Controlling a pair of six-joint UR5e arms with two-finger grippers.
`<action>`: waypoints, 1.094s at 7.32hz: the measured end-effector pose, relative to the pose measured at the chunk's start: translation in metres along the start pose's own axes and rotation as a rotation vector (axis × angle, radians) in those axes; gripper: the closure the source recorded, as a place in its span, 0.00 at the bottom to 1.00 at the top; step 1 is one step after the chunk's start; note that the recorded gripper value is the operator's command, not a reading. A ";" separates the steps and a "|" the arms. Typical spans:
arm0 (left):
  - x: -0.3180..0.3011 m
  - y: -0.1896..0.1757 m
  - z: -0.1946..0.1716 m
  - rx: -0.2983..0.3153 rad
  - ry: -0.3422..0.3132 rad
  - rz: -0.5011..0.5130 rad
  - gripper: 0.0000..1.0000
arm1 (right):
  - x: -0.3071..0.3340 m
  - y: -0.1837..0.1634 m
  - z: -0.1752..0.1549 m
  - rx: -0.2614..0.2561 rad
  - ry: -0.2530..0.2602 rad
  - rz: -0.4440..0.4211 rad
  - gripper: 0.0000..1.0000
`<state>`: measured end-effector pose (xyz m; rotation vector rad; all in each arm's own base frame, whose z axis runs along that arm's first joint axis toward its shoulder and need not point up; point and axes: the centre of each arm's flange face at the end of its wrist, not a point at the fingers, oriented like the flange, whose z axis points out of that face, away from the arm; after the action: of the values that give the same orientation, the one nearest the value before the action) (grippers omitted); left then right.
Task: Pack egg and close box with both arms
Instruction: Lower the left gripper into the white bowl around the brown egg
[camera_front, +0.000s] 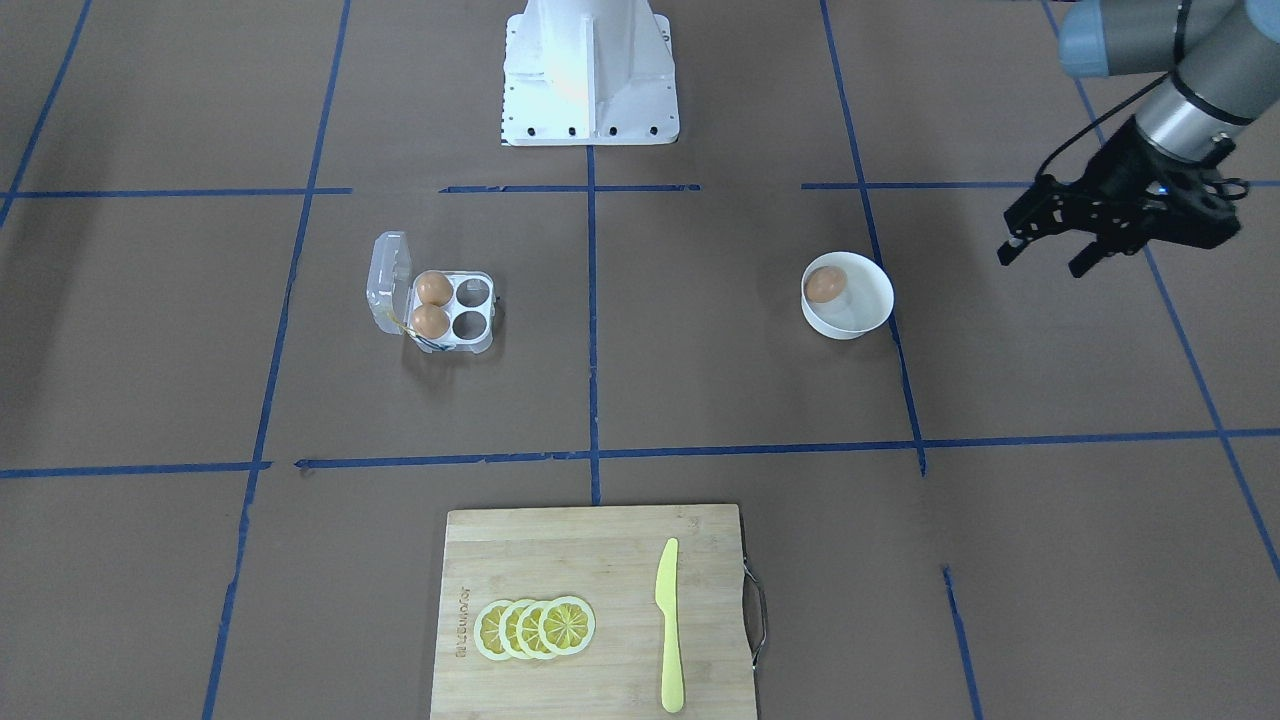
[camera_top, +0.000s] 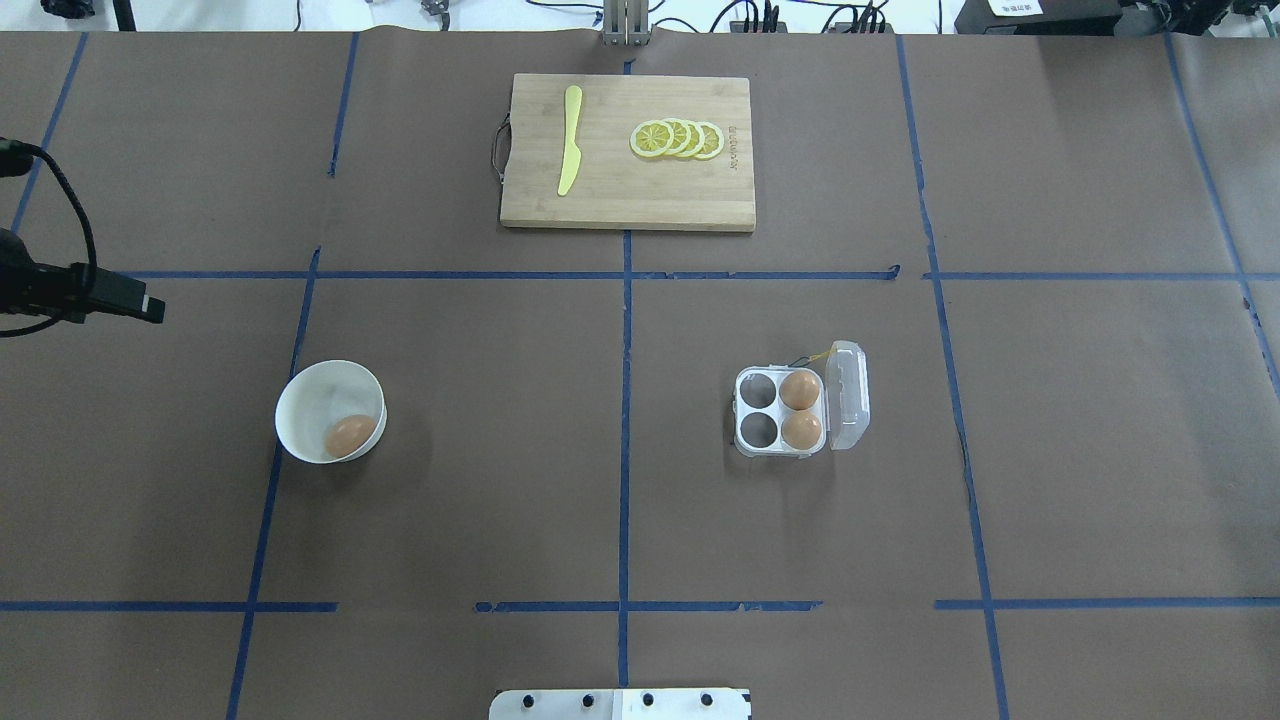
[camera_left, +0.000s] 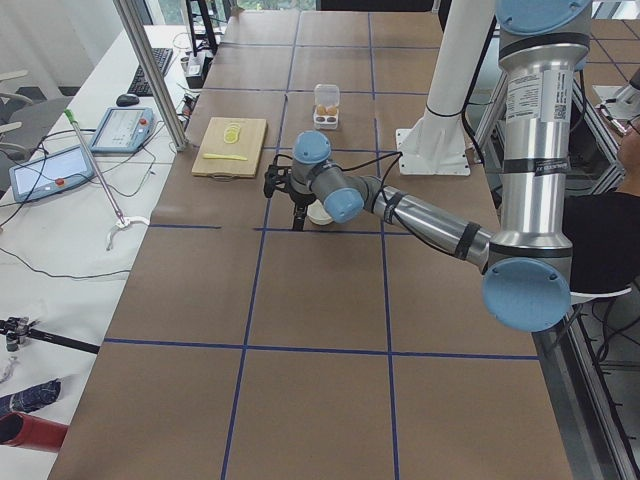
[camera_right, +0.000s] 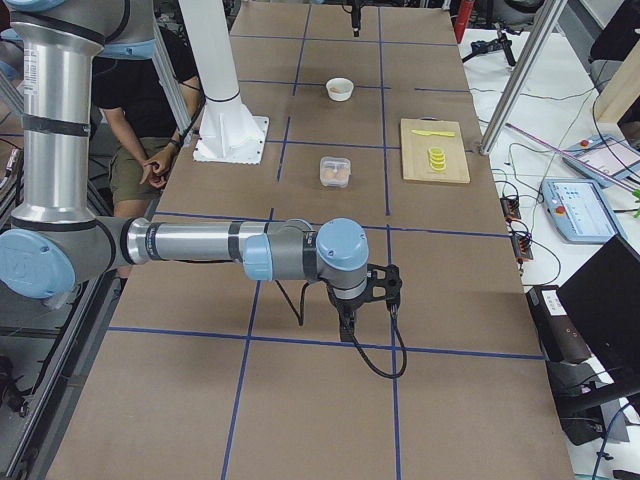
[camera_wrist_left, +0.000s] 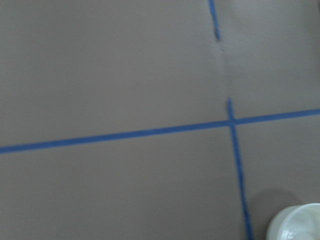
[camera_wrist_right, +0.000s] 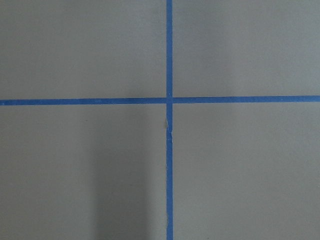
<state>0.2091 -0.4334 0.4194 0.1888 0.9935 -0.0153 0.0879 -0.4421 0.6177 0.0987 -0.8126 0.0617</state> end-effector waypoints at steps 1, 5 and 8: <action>0.024 0.015 0.017 -0.001 -0.008 -0.014 0.08 | 0.001 0.000 0.001 -0.004 -0.004 0.004 0.00; 0.095 0.046 0.087 -0.018 -0.035 0.020 0.12 | 0.003 0.001 0.005 -0.013 -0.010 0.013 0.00; 0.102 0.049 0.123 -0.030 -0.069 0.035 0.15 | 0.006 0.002 0.006 -0.016 -0.010 0.017 0.00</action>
<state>0.3715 -0.3981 0.4070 0.1769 0.9209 0.0252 0.0870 -0.4409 0.6264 0.0770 -0.8243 0.0702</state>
